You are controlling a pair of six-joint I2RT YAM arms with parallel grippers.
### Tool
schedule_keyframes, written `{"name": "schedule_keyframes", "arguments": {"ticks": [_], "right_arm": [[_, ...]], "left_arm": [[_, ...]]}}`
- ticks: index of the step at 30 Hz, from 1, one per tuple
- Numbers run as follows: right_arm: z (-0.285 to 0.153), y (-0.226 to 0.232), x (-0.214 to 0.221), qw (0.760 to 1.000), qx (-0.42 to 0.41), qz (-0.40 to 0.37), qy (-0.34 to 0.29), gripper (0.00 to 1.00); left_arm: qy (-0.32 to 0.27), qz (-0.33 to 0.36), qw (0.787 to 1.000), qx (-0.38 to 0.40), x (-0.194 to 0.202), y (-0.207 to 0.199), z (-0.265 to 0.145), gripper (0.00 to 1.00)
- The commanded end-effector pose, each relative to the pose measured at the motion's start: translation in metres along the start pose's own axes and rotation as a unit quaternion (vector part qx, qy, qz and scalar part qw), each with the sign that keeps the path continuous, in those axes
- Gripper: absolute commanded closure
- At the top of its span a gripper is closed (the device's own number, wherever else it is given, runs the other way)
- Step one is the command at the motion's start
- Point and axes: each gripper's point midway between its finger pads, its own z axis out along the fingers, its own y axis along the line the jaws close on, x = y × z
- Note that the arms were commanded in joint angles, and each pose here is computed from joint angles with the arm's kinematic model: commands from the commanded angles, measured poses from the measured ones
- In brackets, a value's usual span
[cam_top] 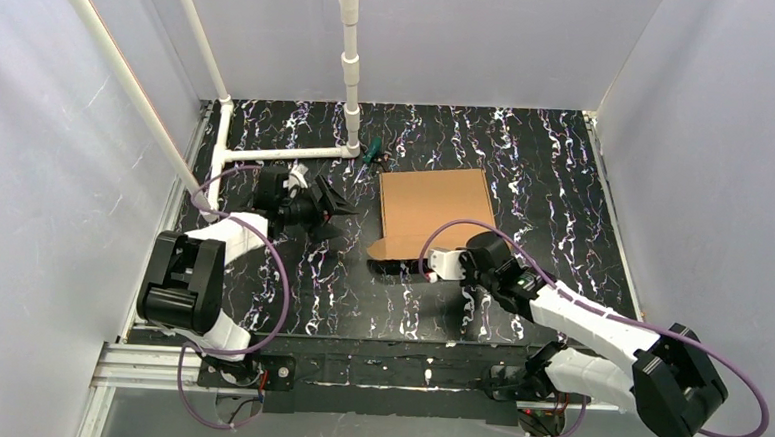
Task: Fold the paper box
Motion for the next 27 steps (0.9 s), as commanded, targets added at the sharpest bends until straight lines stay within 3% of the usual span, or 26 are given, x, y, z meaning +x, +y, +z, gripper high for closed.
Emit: {"name": "schedule_keyframes", "arguments": {"ticks": [1,6,9,12,15,17,19,22,23,27], "right_arm": [[-0.002,0.011,0.025,0.999,-0.02,-0.014,0.026,0.71],[-0.004,0.018,0.038,0.998,-0.057,0.006,0.031,0.64],[-0.027,0.03,0.009,0.987,-0.155,0.035,-0.03,0.41],[-0.056,0.028,-0.027,0.966,-0.225,0.073,-0.107,0.29],[-0.081,0.021,-0.043,0.945,-0.269,0.109,-0.153,0.25],[-0.089,0.022,-0.038,0.937,-0.286,0.116,-0.162,0.24],[-0.085,0.037,-0.029,0.931,-0.312,0.118,-0.147,0.33],[-0.07,0.072,-0.012,0.915,-0.371,0.125,-0.096,0.71],[-0.064,0.082,-0.006,0.911,-0.384,0.13,-0.08,0.8],[-0.026,0.09,0.011,0.927,-0.343,0.146,-0.032,0.99]], "left_arm": [[-0.047,0.117,0.992,0.01,-0.027,-0.03,-0.002,0.18],[-0.1,0.209,0.973,-0.001,-0.047,-0.055,-0.006,0.11],[-0.117,0.245,0.963,-0.002,-0.062,-0.066,-0.004,0.02],[-0.112,0.24,0.964,0.001,-0.081,-0.069,0.006,0.02],[-0.066,0.243,0.967,0.036,-0.089,-0.079,0.023,0.02],[-0.049,0.245,0.967,0.049,-0.093,-0.083,0.033,0.13],[-0.046,0.237,0.969,0.047,-0.098,-0.081,0.04,0.3],[-0.034,0.214,0.975,0.04,-0.101,-0.073,0.05,0.73],[-0.029,0.2,0.979,0.028,-0.1,-0.065,0.052,0.82],[-0.021,0.162,0.985,-0.053,-0.087,-0.024,0.059,0.97]]}}
